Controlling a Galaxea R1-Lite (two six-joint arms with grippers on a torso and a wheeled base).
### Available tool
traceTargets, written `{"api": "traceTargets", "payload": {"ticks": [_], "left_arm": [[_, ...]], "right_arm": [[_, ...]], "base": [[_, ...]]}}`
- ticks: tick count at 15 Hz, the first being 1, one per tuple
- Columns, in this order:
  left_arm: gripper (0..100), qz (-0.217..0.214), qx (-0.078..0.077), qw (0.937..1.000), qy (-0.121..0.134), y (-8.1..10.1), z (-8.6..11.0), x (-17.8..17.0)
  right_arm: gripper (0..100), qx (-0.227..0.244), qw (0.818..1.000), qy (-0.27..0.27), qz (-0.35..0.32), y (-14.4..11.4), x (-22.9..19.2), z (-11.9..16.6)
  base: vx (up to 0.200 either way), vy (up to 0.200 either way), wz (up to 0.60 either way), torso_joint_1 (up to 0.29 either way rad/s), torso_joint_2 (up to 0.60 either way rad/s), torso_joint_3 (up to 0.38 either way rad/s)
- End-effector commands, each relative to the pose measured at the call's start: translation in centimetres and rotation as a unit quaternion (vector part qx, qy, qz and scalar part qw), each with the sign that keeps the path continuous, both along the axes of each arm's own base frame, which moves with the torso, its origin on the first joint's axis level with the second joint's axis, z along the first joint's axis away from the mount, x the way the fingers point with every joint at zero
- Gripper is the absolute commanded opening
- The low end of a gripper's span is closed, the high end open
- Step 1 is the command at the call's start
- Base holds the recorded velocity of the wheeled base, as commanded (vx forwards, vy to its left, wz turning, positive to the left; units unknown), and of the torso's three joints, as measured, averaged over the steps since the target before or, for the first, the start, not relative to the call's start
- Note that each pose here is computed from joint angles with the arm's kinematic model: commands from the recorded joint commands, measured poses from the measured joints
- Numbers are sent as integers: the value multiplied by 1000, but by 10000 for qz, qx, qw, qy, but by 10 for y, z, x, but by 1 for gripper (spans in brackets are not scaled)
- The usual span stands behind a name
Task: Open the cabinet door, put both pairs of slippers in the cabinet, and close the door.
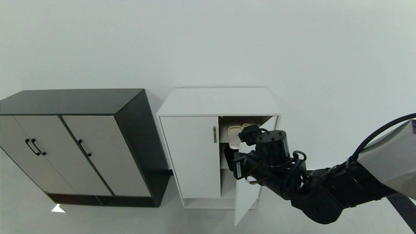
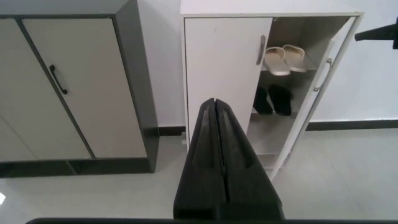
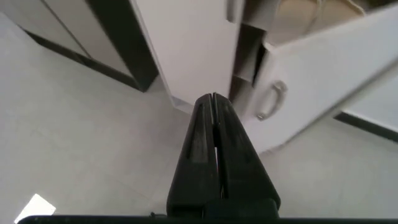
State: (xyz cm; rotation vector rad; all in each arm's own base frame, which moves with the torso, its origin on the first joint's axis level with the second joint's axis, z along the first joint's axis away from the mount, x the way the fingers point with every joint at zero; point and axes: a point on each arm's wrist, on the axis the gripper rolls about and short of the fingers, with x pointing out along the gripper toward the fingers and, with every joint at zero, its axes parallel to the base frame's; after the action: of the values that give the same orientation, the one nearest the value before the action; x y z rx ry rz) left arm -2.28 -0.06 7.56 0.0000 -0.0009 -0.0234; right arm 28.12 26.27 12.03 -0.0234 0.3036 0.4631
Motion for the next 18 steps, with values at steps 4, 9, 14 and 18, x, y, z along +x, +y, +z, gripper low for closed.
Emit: {"api": "traceTargets", "payload": {"ticks": [4,9,14,18], "left_arm": [[0,-6,0,10000,4,0,0,0],[0,-6,8,10000,-4,0,0,0],[0,-6,8,10000,-4,0,0,0],[0,-21,23,10000,-4,0,0,0]], "right_arm": [[0,-400,9991,-40,-141,-21,6,-18],[0,-598,9979,170,-184,-34,4,-33],[0,-681,9970,310,-197,-50,-14,-48],[0,-667,9971,309,-192,-59,-25,-55]], "base": [[0,0,0,0,0,0],[120,0,0,-5,0,2],[200,0,0,8,3,2],[50,0,0,1,1,1]]}}
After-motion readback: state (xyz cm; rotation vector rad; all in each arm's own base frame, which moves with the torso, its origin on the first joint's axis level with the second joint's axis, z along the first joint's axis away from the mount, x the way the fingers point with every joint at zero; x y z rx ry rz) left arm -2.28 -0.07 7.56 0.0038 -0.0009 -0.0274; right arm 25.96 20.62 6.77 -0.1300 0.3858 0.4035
